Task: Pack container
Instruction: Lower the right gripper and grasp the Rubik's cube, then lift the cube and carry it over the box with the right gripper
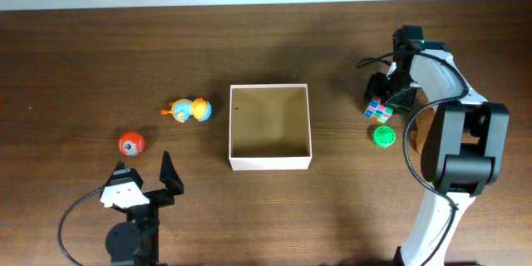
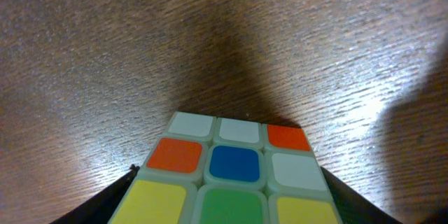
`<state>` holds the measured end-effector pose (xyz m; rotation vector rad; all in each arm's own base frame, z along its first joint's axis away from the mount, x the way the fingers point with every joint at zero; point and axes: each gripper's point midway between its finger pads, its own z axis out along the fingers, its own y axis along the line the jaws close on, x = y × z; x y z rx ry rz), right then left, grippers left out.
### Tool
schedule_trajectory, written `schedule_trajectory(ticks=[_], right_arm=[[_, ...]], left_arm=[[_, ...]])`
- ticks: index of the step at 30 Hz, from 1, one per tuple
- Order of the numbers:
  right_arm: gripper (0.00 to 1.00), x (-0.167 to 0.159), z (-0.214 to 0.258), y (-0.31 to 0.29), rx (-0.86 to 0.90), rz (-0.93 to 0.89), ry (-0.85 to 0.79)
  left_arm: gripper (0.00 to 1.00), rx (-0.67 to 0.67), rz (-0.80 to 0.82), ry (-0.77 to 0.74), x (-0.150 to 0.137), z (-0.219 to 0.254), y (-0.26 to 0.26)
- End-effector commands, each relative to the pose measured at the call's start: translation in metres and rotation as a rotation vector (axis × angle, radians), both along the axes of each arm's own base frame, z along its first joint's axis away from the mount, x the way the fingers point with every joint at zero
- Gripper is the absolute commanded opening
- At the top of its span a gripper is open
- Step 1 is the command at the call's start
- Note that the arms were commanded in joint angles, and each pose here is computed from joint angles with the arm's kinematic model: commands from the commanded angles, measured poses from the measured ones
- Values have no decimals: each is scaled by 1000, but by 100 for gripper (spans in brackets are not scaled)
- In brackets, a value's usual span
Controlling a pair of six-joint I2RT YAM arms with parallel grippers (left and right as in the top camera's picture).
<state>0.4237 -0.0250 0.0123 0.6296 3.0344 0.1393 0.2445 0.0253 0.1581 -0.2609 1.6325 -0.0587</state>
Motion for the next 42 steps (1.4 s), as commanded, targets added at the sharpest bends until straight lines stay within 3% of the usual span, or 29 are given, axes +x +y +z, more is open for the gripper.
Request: schedule_trajectory(ticks=[1,11,21,30,42], right_arm=[[61,3,0,-2,0,-10,-7],[53,3,0,-4,-7,-6,-7],[53,3,5,-4,-8,20,-11],[53,18,57,-4,-11,56,-54],[53,34,128,46,16,266,-150]], left_arm=[[99,12,-11,-2,0,-1,-1],[99,12,-11,-2,0,-1,-1],[99,12,-11,-2,0,-1,-1],[99,12,-11,-2,0,-1,-1],[99,12,-11,-2,0,-1,-1]])
